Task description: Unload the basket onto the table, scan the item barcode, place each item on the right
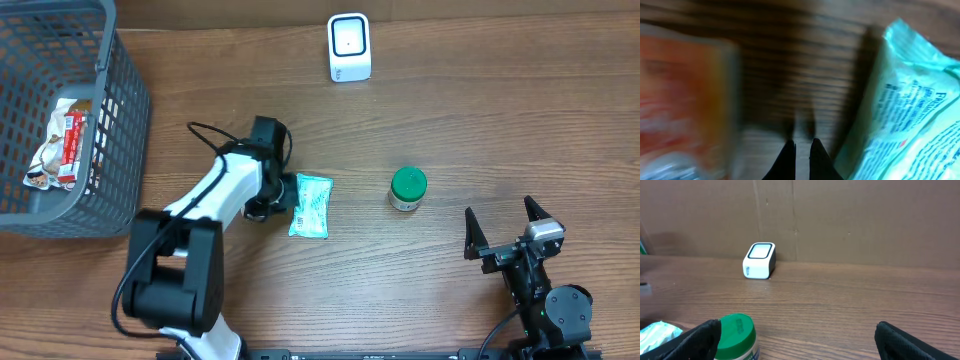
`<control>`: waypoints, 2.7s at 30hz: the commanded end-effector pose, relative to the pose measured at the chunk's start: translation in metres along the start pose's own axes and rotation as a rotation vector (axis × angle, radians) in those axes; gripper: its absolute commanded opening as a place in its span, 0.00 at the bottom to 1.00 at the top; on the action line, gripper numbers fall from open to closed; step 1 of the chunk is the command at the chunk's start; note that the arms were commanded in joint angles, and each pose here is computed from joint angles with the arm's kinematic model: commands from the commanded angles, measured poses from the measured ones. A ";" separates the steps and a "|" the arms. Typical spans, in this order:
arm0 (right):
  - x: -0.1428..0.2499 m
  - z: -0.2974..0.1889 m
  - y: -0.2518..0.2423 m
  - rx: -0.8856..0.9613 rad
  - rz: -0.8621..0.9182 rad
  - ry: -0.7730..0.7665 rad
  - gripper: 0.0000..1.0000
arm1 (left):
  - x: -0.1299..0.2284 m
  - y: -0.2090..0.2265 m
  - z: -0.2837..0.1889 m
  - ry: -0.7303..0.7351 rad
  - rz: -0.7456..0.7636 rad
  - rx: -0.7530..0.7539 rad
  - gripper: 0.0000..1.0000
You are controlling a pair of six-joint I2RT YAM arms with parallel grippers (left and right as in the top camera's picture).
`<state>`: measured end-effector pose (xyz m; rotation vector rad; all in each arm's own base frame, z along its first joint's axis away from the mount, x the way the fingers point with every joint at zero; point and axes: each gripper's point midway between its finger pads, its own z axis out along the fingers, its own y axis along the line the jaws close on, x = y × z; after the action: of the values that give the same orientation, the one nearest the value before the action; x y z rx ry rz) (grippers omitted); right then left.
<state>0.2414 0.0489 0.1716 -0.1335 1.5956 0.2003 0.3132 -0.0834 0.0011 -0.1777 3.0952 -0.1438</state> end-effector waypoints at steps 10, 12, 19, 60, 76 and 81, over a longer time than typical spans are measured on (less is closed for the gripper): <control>0.002 0.000 -0.001 0.007 -0.001 -0.003 1.00 | 0.014 -0.068 0.010 -0.023 0.189 0.100 0.05; 0.002 0.000 -0.001 0.007 -0.001 -0.003 1.00 | 0.014 -0.071 0.010 -0.028 0.200 0.094 0.06; 0.002 0.000 -0.001 0.007 -0.001 -0.003 1.00 | 0.014 -0.073 0.010 -0.026 0.202 0.105 0.08; 0.002 0.000 -0.001 0.007 -0.001 -0.004 1.00 | -0.046 0.073 -0.157 -0.168 -0.066 0.107 0.63; 0.002 0.000 -0.001 0.007 -0.001 -0.003 1.00 | -0.010 0.092 -0.081 -0.060 -0.055 0.097 0.19; 0.002 0.000 -0.001 0.007 -0.001 -0.003 1.00 | -0.016 0.075 -0.060 -0.118 0.016 0.208 0.20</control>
<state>0.2414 0.0489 0.1716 -0.1341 1.5960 0.2003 0.3184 0.0140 0.0661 -0.2541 2.9634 -0.2958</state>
